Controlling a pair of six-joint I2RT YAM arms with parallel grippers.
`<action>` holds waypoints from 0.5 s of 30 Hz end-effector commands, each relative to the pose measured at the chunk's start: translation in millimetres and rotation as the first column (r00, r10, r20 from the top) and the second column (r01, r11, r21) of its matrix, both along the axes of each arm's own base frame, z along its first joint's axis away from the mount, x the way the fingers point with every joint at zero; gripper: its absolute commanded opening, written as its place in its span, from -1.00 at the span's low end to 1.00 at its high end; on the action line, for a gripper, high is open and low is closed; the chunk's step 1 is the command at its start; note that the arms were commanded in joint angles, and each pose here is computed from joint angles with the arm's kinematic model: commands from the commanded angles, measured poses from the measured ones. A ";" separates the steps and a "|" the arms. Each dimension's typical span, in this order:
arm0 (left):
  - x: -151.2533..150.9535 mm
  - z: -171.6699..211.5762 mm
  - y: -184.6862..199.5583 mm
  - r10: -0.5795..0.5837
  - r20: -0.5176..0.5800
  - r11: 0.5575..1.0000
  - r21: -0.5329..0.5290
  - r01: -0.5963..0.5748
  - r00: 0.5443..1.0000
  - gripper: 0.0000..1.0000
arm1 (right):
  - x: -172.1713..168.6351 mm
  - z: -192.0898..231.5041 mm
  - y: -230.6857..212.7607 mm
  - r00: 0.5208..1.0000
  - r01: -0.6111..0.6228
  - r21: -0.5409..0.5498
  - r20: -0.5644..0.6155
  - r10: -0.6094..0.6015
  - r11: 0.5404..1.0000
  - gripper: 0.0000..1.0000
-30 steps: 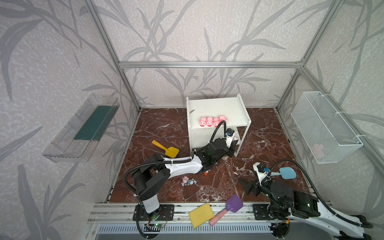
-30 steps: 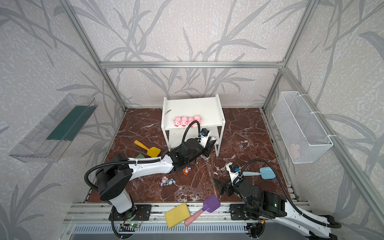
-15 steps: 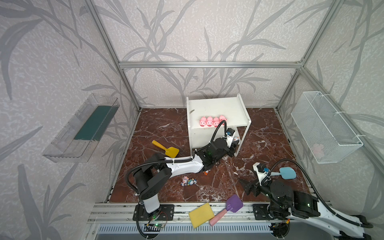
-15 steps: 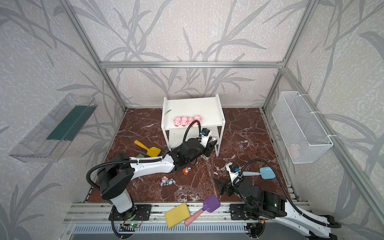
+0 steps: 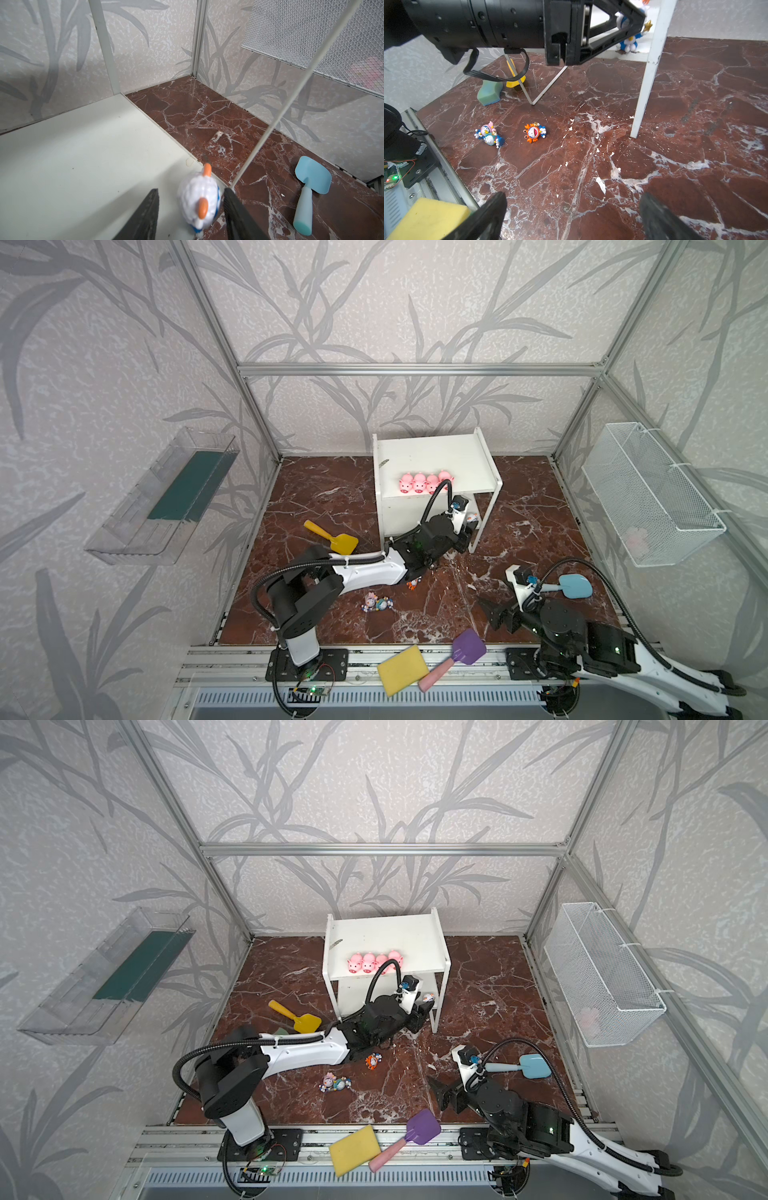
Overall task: Place and organize the plastic toys onto the shelf
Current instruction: 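Carry the sheep figurine into the lower shelf tier with the left gripper, then lower the sheep figurine onto the lower tier and open the left gripper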
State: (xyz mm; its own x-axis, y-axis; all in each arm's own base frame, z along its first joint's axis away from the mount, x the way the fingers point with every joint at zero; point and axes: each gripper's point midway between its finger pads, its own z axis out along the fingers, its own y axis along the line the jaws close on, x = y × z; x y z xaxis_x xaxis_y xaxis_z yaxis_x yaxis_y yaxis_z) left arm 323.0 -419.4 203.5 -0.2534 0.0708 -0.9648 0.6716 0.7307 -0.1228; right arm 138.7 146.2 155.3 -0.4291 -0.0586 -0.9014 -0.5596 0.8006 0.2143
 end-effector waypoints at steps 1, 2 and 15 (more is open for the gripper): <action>5.9 -2.3 2.9 0.025 0.003 1.000 0.017 -0.025 1.000 0.13 | 0.3 11.3 -2.2 1.000 0.007 0.031 0.012 -0.007 1.000 0.98; 5.8 -2.9 3.8 0.027 0.003 0.999 0.020 -0.027 1.000 0.15 | -0.1 11.3 -1.9 1.000 0.005 0.031 0.012 -0.005 1.000 0.98; 8.0 -13.9 13.8 0.061 0.005 0.994 0.095 -0.061 0.998 0.07 | 0.2 11.7 -1.7 1.000 0.005 0.033 0.014 -0.005 0.999 0.98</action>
